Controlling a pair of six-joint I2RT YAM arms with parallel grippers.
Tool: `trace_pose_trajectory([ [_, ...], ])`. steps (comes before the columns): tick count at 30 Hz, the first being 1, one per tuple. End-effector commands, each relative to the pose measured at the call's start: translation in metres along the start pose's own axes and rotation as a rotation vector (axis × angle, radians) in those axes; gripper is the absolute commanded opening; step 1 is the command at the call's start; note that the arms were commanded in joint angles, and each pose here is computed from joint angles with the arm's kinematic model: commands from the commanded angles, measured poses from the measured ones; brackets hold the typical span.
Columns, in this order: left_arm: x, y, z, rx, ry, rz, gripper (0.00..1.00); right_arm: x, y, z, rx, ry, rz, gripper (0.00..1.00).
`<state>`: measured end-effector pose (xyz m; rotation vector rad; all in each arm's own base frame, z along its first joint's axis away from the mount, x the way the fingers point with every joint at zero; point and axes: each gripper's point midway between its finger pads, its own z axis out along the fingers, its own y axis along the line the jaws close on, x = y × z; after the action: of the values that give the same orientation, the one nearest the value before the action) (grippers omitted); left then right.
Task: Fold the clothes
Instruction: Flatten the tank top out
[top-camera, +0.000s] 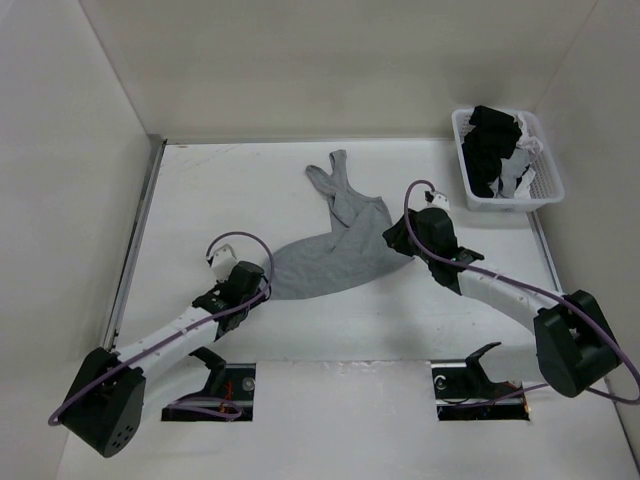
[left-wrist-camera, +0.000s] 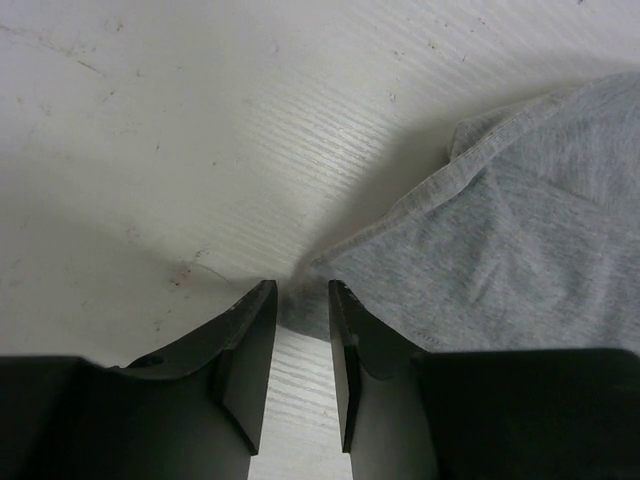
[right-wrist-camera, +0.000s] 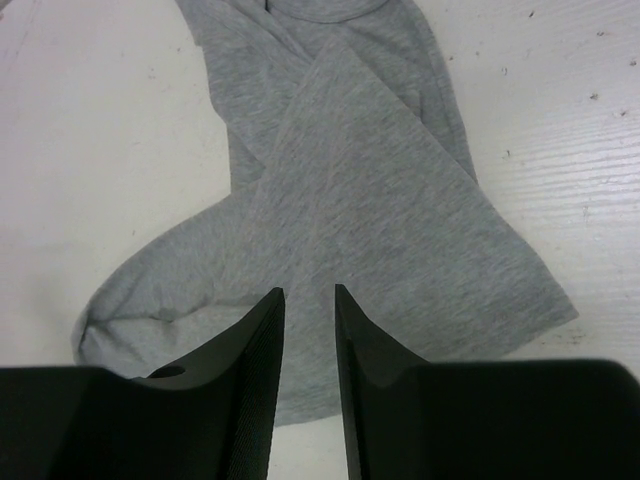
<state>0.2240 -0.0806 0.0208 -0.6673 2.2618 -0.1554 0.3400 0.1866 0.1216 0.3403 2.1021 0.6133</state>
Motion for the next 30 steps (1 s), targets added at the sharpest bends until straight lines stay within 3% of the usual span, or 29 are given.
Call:
trace_pose_trajectory([
  [1, 0.002, -0.011, 0.003, 0.029, 0.026, 0.017, 0.22, -0.020, 0.019, -0.006, -0.064, -0.070, 0.011, 0.33],
  [6, 0.002, -0.011, 0.004, 0.032, 0.029, 0.009, 0.10, -0.022, 0.010, -0.009, -0.048, -0.082, 0.013, 0.38],
  [12, -0.022, -0.025, -0.017, 0.099, -0.032, -0.012, 0.02, -0.018, -0.060, -0.004, 0.181, -0.078, 0.042, 0.51],
  [18, -0.065, -0.037, -0.044, 0.172, -0.150, -0.048, 0.01, -0.003, -0.109, -0.008, 0.340, -0.049, 0.062, 0.51],
  [21, -0.075, -0.036, -0.047, 0.184, -0.170, -0.057, 0.01, 0.008, -0.107, -0.004, 0.354, 0.022, 0.038, 0.44],
  [30, -0.086, -0.029, -0.038, 0.211, -0.171, -0.102, 0.01, 0.023, -0.101, -0.004, 0.379, 0.103, 0.024, 0.46],
])
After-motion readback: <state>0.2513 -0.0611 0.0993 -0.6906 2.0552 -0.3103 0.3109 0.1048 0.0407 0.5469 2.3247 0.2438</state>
